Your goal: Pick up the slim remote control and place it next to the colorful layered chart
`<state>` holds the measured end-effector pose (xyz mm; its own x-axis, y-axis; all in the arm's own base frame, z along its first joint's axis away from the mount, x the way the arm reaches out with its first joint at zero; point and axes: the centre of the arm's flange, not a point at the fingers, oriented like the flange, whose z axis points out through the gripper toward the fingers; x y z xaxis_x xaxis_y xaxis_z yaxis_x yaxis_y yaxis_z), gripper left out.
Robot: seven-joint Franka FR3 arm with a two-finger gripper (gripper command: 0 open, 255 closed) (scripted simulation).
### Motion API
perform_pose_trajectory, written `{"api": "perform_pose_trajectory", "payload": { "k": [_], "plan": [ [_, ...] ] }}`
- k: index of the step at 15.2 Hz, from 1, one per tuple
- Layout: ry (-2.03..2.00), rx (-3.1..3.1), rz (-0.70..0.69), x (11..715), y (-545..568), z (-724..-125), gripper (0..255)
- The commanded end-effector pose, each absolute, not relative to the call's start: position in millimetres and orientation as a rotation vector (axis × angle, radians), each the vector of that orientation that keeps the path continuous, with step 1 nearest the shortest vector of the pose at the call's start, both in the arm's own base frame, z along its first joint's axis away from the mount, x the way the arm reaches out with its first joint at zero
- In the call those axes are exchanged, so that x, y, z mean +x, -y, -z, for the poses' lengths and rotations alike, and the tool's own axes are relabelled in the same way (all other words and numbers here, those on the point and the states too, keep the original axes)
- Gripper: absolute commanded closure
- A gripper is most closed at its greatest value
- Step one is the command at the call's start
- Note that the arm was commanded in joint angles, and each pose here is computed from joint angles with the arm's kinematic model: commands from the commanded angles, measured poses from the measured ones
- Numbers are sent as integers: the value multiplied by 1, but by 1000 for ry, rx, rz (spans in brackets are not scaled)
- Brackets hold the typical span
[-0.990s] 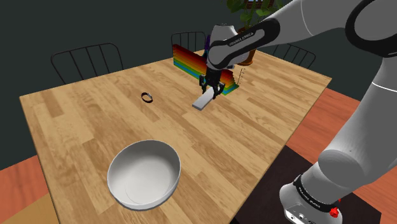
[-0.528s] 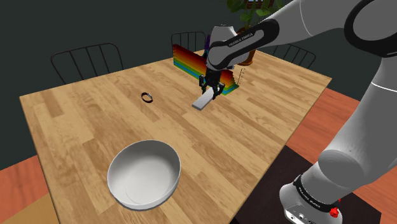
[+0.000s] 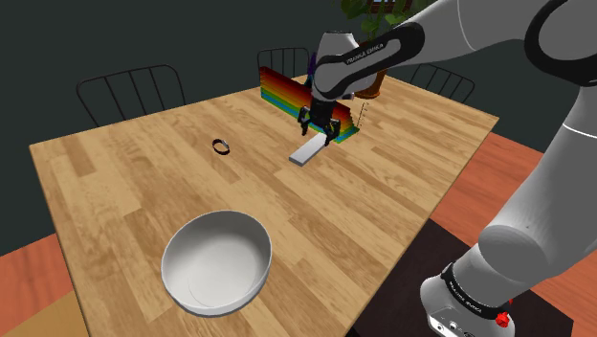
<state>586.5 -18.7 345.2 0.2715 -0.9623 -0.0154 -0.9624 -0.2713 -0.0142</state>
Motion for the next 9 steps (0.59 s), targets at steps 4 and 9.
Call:
{"api": "perform_pose_trajectory", "payload": {
  "k": [4,9],
  "plan": [
    [-1884,-2489,-7,587,18,-380,0],
    [-1884,-2489,-7,587,18,-380,0]
  ]
}}
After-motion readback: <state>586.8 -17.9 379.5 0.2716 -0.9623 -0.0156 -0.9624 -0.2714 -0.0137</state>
